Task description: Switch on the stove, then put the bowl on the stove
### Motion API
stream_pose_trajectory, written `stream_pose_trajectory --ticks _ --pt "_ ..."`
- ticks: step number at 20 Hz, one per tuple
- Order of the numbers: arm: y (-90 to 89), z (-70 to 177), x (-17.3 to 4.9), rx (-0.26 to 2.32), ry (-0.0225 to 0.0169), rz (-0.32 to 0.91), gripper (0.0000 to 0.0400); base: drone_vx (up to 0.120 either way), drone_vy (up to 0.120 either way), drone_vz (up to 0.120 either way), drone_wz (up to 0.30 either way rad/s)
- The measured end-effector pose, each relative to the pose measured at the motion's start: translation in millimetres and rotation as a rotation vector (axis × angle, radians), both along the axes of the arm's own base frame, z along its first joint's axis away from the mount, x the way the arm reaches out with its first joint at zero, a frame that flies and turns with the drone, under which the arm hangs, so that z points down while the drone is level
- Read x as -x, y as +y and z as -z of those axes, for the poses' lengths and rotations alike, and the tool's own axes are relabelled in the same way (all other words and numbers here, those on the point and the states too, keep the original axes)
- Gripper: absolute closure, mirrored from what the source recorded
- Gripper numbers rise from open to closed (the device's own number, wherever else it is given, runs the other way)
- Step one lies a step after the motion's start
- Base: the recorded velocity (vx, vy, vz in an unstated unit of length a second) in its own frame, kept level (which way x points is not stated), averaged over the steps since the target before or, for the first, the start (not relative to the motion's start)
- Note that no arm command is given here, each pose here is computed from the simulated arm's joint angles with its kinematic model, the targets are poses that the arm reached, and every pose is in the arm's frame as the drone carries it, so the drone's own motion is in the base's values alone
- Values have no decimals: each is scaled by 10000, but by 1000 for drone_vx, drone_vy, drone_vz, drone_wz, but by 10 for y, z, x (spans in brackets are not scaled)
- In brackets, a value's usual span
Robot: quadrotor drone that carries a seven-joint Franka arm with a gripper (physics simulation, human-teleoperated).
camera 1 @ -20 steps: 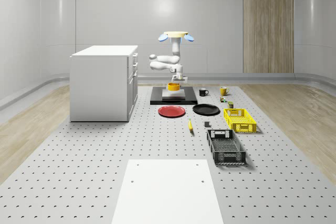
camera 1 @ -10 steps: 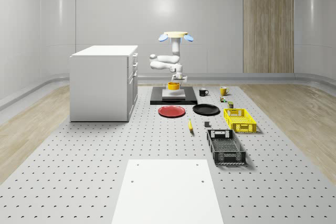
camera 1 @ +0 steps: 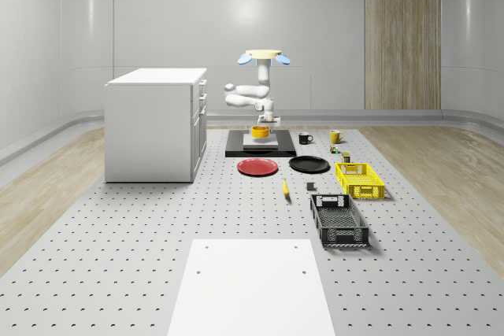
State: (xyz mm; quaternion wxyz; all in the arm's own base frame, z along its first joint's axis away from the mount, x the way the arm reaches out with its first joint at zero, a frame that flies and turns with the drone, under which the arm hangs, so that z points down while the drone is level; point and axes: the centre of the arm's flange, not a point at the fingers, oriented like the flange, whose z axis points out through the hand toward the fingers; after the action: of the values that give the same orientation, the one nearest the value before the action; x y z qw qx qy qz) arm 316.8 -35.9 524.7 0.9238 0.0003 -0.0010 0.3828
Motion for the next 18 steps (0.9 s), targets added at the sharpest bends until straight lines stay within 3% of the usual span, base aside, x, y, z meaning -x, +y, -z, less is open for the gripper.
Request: stream_pose_trajectory --ticks 8,9,11,13,18 --pt "0 -209 0 0 -1 -1 300 0 0 0 0" --pt "0 -230 0 0 -1 -1 276 0 0 0 0" --pt "0 -262 0 1 -1 -1 168 0 0 0 0" --pt "0 -258 0 1 -1 -1 102 0 0 0 0" --pt "0 -121 0 1 0 -1 29 0 0 0 0"
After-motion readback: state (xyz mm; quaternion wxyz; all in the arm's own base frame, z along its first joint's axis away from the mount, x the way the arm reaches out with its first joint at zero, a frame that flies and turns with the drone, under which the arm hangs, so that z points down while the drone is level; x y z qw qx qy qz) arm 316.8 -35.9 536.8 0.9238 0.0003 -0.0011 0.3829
